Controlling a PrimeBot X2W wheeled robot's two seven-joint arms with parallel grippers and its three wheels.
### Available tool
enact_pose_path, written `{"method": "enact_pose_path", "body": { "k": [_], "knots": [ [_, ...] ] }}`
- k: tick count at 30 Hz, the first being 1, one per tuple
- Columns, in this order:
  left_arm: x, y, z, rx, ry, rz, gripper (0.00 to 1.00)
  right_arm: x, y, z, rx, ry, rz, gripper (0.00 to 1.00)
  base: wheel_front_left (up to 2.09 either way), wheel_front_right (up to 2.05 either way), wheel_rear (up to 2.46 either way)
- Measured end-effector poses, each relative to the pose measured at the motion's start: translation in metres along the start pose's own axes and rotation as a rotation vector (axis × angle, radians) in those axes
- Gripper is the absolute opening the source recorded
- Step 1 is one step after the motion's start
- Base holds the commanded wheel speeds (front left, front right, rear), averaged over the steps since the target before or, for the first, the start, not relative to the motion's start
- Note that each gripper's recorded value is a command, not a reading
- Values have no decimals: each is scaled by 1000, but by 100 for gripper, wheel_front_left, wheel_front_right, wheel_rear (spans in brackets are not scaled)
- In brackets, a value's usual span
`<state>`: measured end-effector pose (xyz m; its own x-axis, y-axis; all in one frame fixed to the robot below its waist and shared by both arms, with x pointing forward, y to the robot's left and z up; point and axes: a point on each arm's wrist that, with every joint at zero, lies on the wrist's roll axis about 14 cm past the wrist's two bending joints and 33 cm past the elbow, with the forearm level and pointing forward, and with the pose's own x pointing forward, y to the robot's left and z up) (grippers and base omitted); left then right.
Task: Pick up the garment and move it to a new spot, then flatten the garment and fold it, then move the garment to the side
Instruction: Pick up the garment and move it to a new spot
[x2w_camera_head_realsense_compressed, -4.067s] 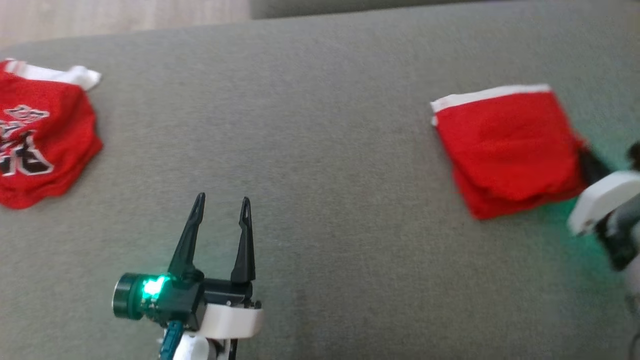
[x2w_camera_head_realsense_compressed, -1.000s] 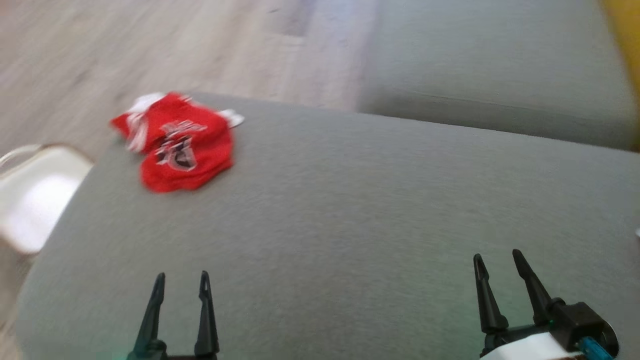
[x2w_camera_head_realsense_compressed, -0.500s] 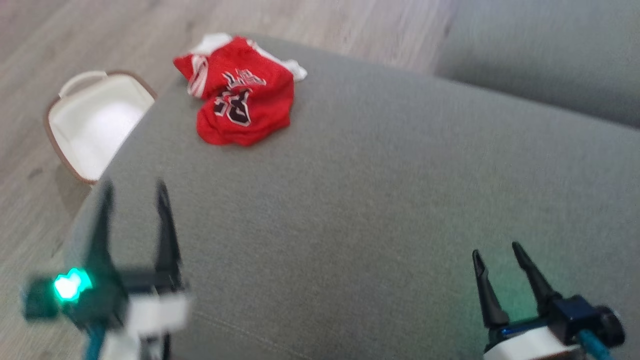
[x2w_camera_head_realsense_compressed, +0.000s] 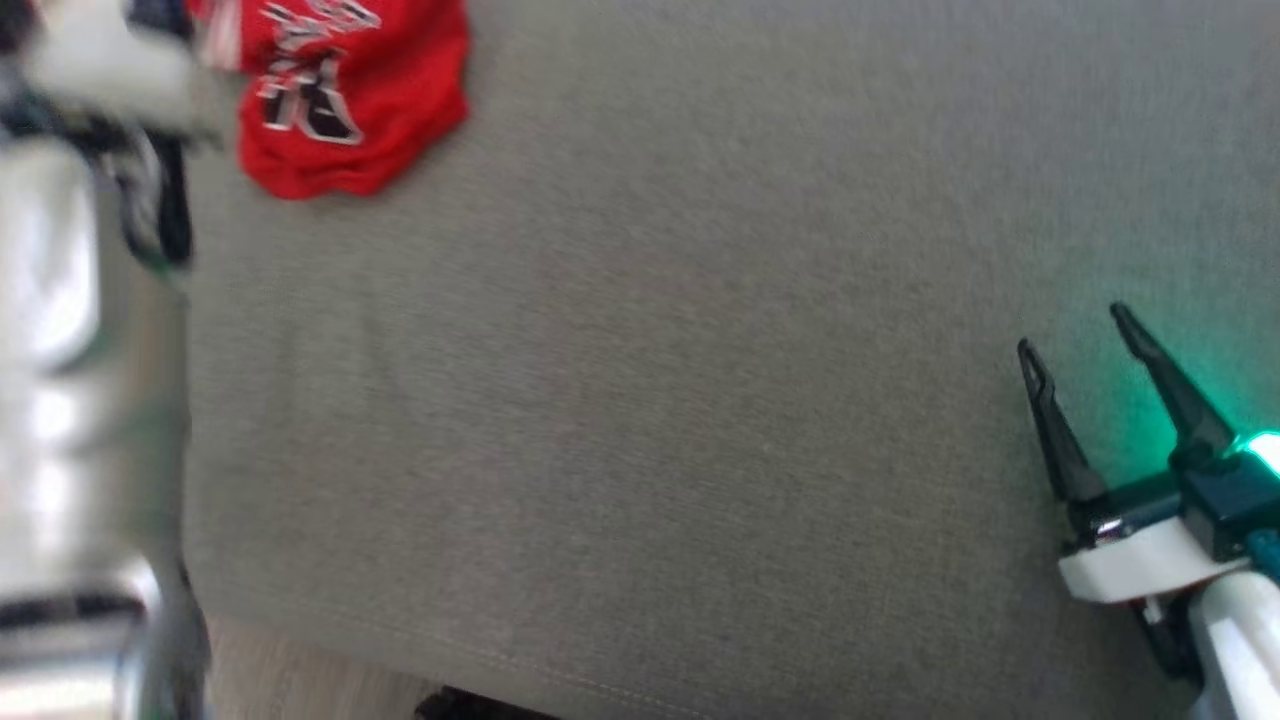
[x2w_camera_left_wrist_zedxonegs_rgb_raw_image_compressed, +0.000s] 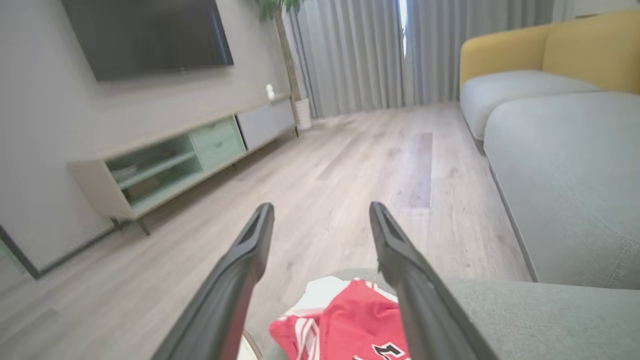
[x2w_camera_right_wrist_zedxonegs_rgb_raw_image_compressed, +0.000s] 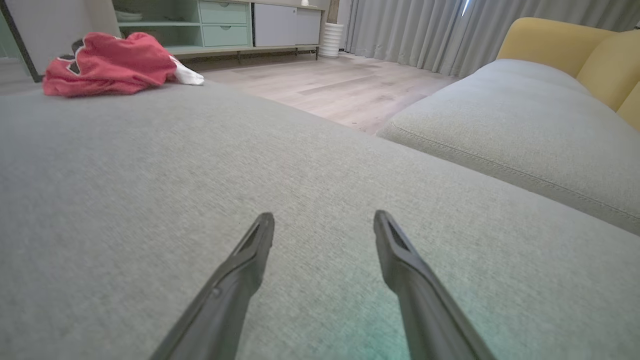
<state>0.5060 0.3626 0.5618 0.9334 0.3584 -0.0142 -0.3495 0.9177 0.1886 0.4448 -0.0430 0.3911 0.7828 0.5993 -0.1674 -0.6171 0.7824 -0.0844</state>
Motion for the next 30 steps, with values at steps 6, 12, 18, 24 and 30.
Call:
{"method": "enact_pose_path", "body": {
  "k": [6, 12, 18, 24, 30],
  "knots": [
    [37, -28, -91, -192, 401, 19, 100, 0, -22, -14, -4, 9, -45, 100, 0, 0, 0],
    [21, -57, -179, -179, 680, -2, 100, -5, -37, -22, 5, 15, -95, 100, 0, 0, 0],
    [29, -74, -199, -154, 704, -44, 0, -8, -50, -26, 8, 16, -142, 100, 0, 0, 0],
    [54, -69, -153, -21, 444, -95, 0, -13, -55, -22, -1, 22, -164, 100, 0, 0, 0],
    [77, -71, -37, 79, 91, -183, 0, -25, -42, -1, 26, -2, -182, 100, 0, 0, 0]
  ]
}}
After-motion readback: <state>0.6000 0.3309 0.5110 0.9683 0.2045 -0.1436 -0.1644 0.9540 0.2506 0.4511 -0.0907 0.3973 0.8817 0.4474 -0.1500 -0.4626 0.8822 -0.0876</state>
